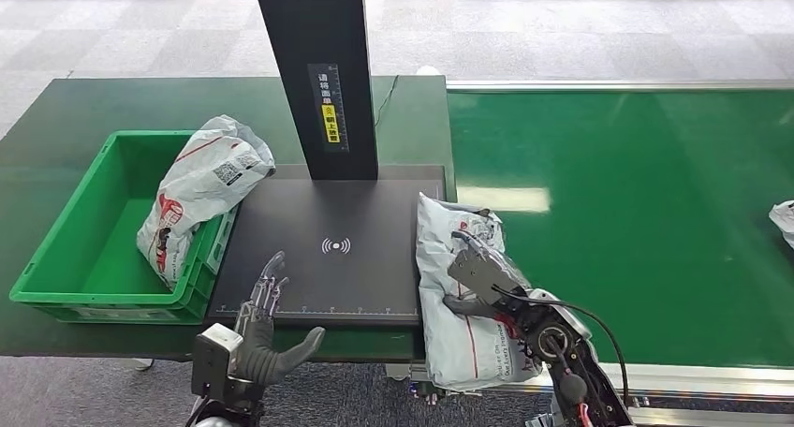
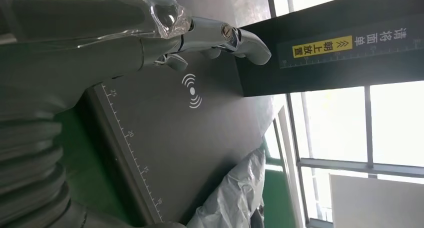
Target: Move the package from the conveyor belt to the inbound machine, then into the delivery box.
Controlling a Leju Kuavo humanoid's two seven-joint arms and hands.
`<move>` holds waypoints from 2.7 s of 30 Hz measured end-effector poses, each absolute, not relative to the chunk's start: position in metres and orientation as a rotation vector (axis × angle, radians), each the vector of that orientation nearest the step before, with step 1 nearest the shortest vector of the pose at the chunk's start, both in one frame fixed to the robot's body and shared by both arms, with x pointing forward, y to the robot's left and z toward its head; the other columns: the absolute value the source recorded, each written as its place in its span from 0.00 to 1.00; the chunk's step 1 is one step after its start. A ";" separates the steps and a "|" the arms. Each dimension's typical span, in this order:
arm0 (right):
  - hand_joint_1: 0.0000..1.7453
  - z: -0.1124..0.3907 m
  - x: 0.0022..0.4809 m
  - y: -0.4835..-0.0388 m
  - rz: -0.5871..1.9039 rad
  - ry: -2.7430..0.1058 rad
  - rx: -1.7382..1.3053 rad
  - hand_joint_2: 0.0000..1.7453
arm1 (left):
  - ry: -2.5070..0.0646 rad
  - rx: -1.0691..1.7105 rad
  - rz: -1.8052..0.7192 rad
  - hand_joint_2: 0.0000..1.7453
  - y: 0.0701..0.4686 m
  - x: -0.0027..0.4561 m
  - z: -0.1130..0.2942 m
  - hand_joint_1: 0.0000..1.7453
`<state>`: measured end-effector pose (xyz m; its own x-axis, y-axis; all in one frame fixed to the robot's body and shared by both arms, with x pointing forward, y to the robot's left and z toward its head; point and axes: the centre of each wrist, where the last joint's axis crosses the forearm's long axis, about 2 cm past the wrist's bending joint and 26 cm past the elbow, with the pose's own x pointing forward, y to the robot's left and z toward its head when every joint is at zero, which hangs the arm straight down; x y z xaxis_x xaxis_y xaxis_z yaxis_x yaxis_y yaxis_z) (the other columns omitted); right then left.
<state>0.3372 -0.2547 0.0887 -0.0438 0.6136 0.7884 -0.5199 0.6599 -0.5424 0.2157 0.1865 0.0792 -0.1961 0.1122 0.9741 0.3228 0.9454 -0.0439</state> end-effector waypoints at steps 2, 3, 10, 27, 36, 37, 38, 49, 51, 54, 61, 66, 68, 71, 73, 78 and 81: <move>1.00 0.087 0.341 -0.252 0.923 -1.307 -0.087 1.00 | -1.768 -0.327 -0.198 1.00 0.186 0.217 0.079 0.00; 1.00 0.086 0.344 -0.251 0.927 -1.296 -0.090 1.00 | -1.767 -0.328 -0.200 1.00 0.186 0.218 0.079 0.00; 1.00 0.087 0.358 -0.249 0.934 -1.252 -0.108 1.00 | -1.759 -0.332 -0.209 1.00 0.186 0.219 0.078 0.00; 1.00 0.084 0.360 -0.243 0.863 -1.305 -0.118 1.00 | -1.746 -0.350 -0.225 1.00 0.183 0.218 0.075 0.00; 1.00 0.103 0.365 -0.229 0.739 -1.511 -0.086 1.00 | -1.747 -0.342 -0.189 1.00 0.183 0.216 0.074 0.00; 1.00 0.106 0.366 -0.227 0.737 -1.525 -0.079 1.00 | -1.751 -0.330 -0.193 1.00 0.184 0.217 0.074 0.00; 1.00 0.108 0.366 -0.224 0.738 -1.536 -0.073 1.00 | -1.754 -0.322 -0.197 1.00 0.184 0.217 0.074 0.00; 1.00 0.120 0.373 -0.188 0.903 -1.563 0.004 1.00 | -1.775 -0.320 -0.190 1.00 0.184 0.220 0.076 0.00; 1.00 0.121 0.376 -0.183 0.940 -1.563 0.018 1.00 | -1.782 -0.323 -0.186 1.00 0.183 0.222 0.077 0.00; 1.00 0.122 0.379 -0.177 0.977 -1.564 0.028 1.00 | -1.794 -0.328 -0.179 1.00 0.183 0.224 0.079 0.00; 0.00 0.122 0.385 -0.167 1.077 -1.575 -0.009 1.00 | -1.803 -0.341 -0.170 1.00 0.182 0.227 0.082 0.00; 0.00 0.122 0.388 -0.161 1.100 -1.614 -0.020 1.00 | -1.803 -0.345 -0.164 1.00 0.182 0.228 0.082 0.00; 0.00 0.122 0.388 -0.160 1.097 -1.644 -0.013 1.00 | -1.804 -0.346 -0.163 1.00 0.182 0.228 0.082 0.00; 0.00 0.121 0.388 -0.160 1.073 -1.734 0.008 1.00 | -1.811 -0.348 -0.157 1.00 0.182 0.228 0.082 0.00; 0.00 0.122 0.388 -0.160 1.050 -1.793 0.018 1.00 | -1.817 -0.351 -0.152 1.00 0.182 0.228 0.082 0.00; 0.00 0.122 0.387 -0.160 0.980 -1.867 0.044 1.00 | -1.829 -0.354 -0.144 1.00 0.183 0.228 0.082 0.00; 0.00 0.122 0.387 -0.160 0.971 -1.875 0.049 1.00 | -1.830 -0.355 -0.143 1.00 0.183 0.228 0.082 0.00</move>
<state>0.3868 -0.1597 0.1224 -0.5147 0.3625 0.7770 -0.4252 0.6790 -0.5984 0.2281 0.1829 0.0821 -0.2480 0.1676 0.9541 0.3137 0.9457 -0.0846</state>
